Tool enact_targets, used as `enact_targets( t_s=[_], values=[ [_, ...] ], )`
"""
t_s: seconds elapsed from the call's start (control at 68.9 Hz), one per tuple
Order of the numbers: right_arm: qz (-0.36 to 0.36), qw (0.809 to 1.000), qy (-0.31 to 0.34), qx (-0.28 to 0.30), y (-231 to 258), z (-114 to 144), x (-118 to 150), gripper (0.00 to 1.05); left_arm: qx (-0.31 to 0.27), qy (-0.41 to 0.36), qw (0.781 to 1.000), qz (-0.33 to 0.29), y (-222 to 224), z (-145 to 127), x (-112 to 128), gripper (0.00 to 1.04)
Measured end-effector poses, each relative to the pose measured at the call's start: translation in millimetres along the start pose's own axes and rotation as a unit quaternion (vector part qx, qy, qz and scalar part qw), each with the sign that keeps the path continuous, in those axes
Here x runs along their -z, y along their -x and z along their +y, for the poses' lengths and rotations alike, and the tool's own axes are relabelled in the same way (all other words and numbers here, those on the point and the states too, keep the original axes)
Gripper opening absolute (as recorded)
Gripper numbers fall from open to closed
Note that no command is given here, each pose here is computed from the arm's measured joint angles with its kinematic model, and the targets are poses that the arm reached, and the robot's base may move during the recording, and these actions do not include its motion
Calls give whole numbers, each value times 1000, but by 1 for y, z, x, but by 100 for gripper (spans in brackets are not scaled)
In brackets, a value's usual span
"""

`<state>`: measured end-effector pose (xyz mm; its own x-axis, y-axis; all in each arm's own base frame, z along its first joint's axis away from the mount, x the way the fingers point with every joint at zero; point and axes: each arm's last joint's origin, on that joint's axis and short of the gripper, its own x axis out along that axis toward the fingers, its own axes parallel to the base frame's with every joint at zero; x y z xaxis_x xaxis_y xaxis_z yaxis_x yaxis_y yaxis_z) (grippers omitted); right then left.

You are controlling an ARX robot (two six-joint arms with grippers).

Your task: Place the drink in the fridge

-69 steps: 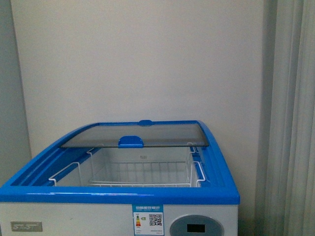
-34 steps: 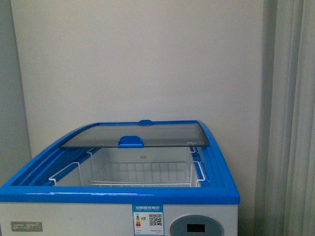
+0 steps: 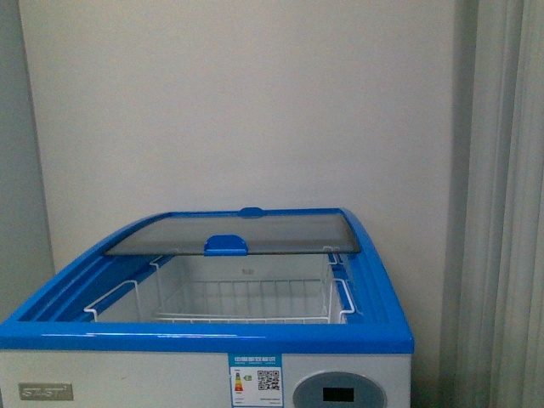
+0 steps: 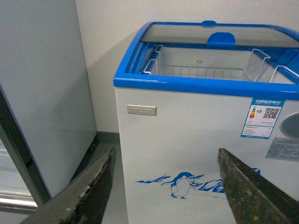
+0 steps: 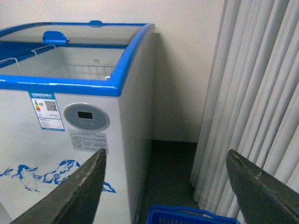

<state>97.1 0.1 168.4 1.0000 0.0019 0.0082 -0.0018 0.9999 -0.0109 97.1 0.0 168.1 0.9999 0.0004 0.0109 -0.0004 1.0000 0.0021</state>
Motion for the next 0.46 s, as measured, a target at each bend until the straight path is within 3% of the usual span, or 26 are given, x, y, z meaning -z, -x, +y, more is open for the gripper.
enact_targets(
  t_s=[0.044, 0.465],
  values=[
    [0, 1000, 0, 0, 0, 0, 0, 98, 0, 0, 1000, 0, 0, 0, 0, 98],
    [0, 1000, 0, 0, 0, 0, 0, 97, 0, 0, 1000, 0, 0, 0, 0, 97]
  ],
)
